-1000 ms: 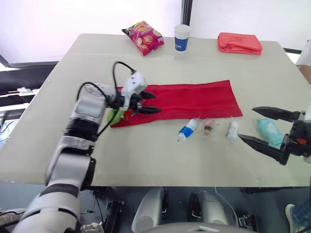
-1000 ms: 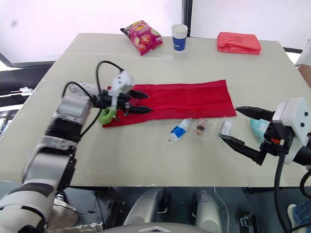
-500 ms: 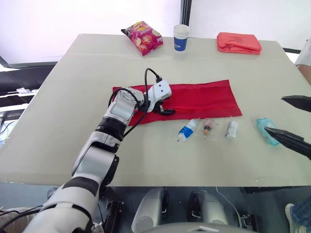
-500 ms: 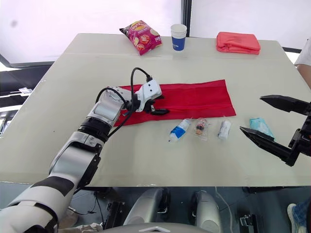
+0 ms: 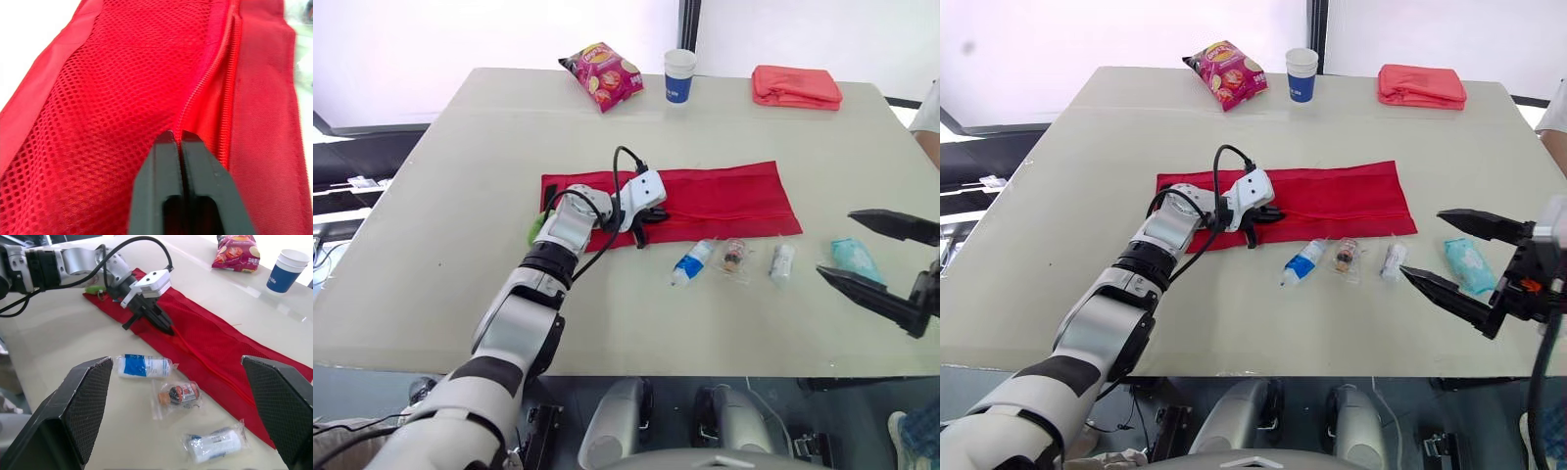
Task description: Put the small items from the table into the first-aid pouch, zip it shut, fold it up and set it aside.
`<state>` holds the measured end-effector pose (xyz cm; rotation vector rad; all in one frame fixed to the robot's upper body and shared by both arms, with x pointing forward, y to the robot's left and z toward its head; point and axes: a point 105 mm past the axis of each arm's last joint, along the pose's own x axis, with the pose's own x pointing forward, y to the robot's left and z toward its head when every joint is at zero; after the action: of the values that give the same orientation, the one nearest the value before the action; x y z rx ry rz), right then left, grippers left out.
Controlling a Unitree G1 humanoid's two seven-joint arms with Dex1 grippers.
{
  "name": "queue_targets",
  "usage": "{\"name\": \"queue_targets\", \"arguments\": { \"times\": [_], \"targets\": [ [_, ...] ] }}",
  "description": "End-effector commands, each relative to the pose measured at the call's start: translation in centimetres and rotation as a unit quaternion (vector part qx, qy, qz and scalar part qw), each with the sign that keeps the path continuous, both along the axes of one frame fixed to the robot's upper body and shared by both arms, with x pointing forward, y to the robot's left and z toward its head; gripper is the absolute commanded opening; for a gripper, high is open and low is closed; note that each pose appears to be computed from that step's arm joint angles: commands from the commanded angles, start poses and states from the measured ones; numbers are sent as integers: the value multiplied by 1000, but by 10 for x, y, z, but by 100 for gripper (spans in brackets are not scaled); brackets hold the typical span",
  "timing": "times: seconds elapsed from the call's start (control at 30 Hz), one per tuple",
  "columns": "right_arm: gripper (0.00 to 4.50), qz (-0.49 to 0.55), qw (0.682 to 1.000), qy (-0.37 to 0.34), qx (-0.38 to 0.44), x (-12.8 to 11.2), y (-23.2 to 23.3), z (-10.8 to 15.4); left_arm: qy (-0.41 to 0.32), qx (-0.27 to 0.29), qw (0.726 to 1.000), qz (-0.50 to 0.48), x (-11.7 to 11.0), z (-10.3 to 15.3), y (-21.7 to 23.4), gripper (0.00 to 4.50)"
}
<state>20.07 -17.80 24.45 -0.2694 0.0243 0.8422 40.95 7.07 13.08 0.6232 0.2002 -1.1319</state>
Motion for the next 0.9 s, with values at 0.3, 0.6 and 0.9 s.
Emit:
{"name": "queue_targets", "arguments": {
  "times": [0.3,0.6,0.9],
  "targets": [
    [450,75,988,8,-137,37,60,-59,7,-47,998,-43,-6,24,-10,7],
    [450,212,942,-31,-257,91,89,-82,10,-53,997,-48,-10,22,-15,7],
    [409,295,882,-49,-364,138,105,-113,9,-60,997,-43,-13,22,-16,0]
  ]
}}
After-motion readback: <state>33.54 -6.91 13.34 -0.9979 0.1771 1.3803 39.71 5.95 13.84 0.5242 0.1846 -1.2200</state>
